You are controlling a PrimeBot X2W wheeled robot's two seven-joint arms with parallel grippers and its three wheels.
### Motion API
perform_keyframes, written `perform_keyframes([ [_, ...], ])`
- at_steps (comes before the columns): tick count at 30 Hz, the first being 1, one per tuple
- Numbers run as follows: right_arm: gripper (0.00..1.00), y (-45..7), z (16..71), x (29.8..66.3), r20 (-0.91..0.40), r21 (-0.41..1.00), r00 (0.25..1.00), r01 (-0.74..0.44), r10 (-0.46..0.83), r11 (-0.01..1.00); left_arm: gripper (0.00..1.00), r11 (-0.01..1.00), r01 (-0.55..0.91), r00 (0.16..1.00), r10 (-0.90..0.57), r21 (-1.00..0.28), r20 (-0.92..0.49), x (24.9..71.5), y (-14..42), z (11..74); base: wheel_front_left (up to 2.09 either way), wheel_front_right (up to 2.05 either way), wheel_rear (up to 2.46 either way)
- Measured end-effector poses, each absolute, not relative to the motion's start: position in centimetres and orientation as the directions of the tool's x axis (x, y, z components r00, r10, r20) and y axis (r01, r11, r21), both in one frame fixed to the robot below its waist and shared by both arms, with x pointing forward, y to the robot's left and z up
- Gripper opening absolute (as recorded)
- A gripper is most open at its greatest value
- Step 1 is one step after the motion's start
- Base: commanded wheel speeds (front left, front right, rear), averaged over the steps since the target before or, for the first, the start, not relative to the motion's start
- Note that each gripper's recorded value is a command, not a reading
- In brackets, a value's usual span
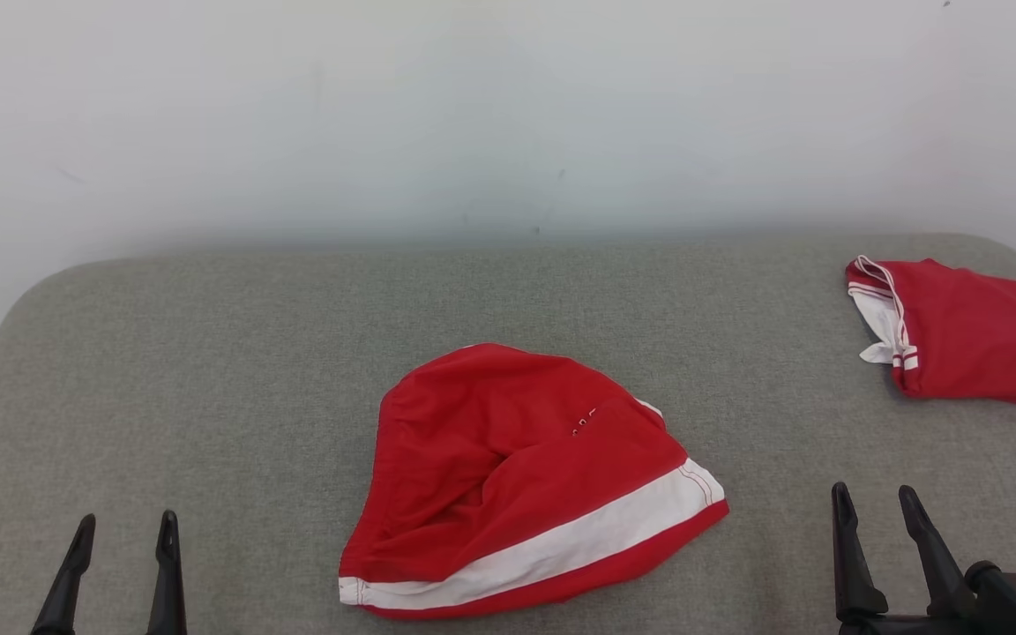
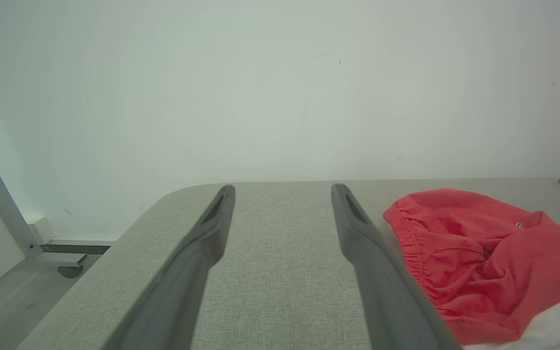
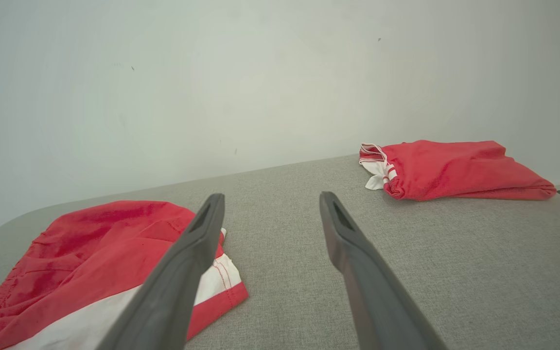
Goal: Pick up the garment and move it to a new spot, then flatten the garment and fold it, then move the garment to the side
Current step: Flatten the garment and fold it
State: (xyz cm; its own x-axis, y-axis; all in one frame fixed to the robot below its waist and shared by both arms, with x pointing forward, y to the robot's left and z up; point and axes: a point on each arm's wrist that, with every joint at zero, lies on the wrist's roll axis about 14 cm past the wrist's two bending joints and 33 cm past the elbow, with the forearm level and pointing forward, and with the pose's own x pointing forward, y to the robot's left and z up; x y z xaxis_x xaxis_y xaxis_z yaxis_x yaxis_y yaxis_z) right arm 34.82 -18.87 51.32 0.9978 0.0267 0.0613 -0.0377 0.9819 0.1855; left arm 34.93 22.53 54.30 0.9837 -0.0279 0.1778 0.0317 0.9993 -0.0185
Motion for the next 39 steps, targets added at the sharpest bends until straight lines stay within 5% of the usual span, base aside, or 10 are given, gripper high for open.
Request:
perform_keyframes([
  [16,1.00,-17.3,50.7,35.1,0.034,0.179,0.997,-0.080,0.076,0.981,1.00,0.999,-0.007,0.990,0.012,-0.035,0.142,33.2,23.0,52.7,0.00,0.00,0.00],
  [39,1.00,-15.2,45.0,40.9,-0.200,0.112,0.965,-0.153,0.173,0.982,1.00,0.914,0.388,0.887,-0.405,-0.114,-0.224,35.9,12.6,42.2,0.00,0.00,0.00],
])
